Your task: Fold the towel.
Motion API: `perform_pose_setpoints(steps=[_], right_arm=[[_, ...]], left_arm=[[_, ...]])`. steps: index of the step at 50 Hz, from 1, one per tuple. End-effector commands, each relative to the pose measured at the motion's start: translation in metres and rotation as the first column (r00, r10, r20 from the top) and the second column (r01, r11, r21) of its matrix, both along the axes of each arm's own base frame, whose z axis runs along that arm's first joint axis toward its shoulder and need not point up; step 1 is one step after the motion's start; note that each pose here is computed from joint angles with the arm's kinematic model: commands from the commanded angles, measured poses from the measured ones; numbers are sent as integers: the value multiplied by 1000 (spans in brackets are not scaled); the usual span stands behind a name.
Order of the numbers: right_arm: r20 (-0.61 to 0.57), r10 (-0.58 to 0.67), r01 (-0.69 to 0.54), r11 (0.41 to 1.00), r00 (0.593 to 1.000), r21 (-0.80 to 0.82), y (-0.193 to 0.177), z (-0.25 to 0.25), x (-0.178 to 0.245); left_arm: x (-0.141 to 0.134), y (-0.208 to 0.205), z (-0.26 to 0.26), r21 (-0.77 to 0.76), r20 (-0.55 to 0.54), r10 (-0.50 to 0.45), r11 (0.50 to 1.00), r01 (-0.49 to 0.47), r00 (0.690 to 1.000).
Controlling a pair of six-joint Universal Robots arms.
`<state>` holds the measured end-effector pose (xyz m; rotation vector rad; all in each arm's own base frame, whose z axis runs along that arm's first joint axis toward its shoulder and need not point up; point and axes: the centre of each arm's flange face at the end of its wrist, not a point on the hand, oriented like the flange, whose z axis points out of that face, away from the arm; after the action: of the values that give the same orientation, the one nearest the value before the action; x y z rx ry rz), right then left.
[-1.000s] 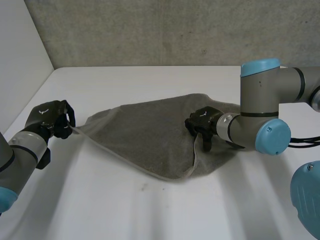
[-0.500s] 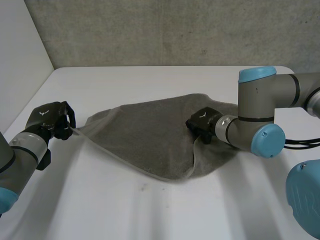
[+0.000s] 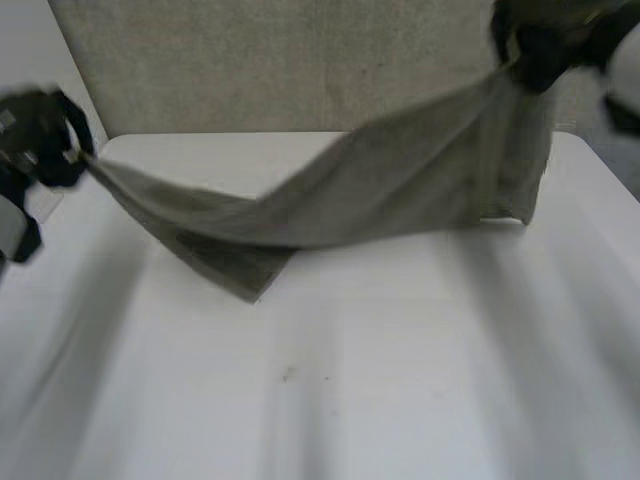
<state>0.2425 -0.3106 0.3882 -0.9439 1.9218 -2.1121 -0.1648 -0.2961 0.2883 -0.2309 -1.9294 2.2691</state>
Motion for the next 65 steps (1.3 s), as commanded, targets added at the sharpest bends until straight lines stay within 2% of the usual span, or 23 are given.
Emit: perform_pose_setpoints(steps=[1, 8, 14, 19, 23, 27, 31, 33, 36, 37, 38, 39, 40, 41, 43, 47, 49, 51, 52, 54, 59, 61, 65], right_arm=[[44, -52, 59, 982, 998, -177, 49, 68, -38], [22, -83, 86, 949, 996, -303, 97, 107, -57], [-57, -104, 85, 961, 993, -262, 99, 100, -61], [-177, -65, 59, 997, 982, -40, 70, 48, -57], [-230, -54, 64, 997, 972, 40, 48, 21, -54], [-268, 7, 31, 990, 963, 134, 21, -15, -35], [-289, -34, 76, 988, 957, 134, -7, -32, -26], [-284, -76, 104, 991, 956, 86, -23, -33, -21], [-217, -162, 139, 983, 963, -117, -53, -12, -8], [-151, -183, 142, 958, 971, -249, -63, 7, 1], [-150, -184, 142, 958, 971, -250, -63, 7, 1], [-68, -183, 145, 916, 981, -374, -66, 30, 9], [22, -170, 160, 865, 985, -475, -65, 54, 13], [23, -169, 160, 865, 985, -476, -65, 54, 13], [158, -125, 193, 804, 980, -562, -66, 78, 12], [217, -78, 186, 818, 973, -544, -59, 84, 13], [216, -75, 177, 846, 974, -503, -60, 76, 13], [149, -103, 154, 911, 983, -382, -63, 42, 13], [148, -104, 154, 912, 983, -381, -63, 42, 13], [22, -130, 131, 969, 991, -209, -61, -5, 14], [-123, -103, 103, 995, 987, -5, -52, -62, 15], [-198, -43, 76, 984, 979, 161, -37, -116, 14], [-211, 33, 20, 970, 977, 243, -23, -156, 16]], left_arm=[[0, 41, 95, -272, -28, -19, 962, 11, 999], [0, 62, 131, -242, -23, -23, 970, 17, 999], [0, 58, 127, -105, -9, -19, 994, 18, 1000], [-3, 34, 95, 57, 14, -21, 998, 21, 1000], [-6, 14, 70, 151, 34, -28, 988, 22, 999], [-29, -13, 37, 251, 78, -91, 965, 69, 993], [-50, -31, 26, 274, 117, -139, 956, 103, 983], [-60, -52, 36, 221, 135, -127, 971, 95, 983], [-62, -64, 53, 152, 129, -103, 985, 83, 986], [-63, -71, 78, 55, 114, -80, 996, 75, 990], [-64, -75, 108, -58, 87, -66, 996, 71, 994], [-64, -75, 108, -59, 87, -66, 996, 71, 994], [-63, -76, 139, -184, 54, -54, 981, 63, 997], [-65, -73, 166, -298, 10, -62, 953, 62, 998], [-68, -67, 185, -374, -46, -92, 925, 68, 995], [-67, -65, 196, -416, -167, -151, 907, 69, 974], [-67, -73, 181, -368, -242, -169, 927, 71, 956], [-68, -78, 163, -312, -246, -158, 947, 76, 956], [-68, -84, 142, -246, -237, -138, 966, 78, 962], [-66, -91, 115, -164, -227, -112, 984, 76, 967], [-52, -98, 31, 88, -187, -39, 995, 57, 982], [-47, -91, -24, 232, -164, -29, 970, 67, 986], [-45, -76, -74, 341, -142, -30, 937, 78, 989]])
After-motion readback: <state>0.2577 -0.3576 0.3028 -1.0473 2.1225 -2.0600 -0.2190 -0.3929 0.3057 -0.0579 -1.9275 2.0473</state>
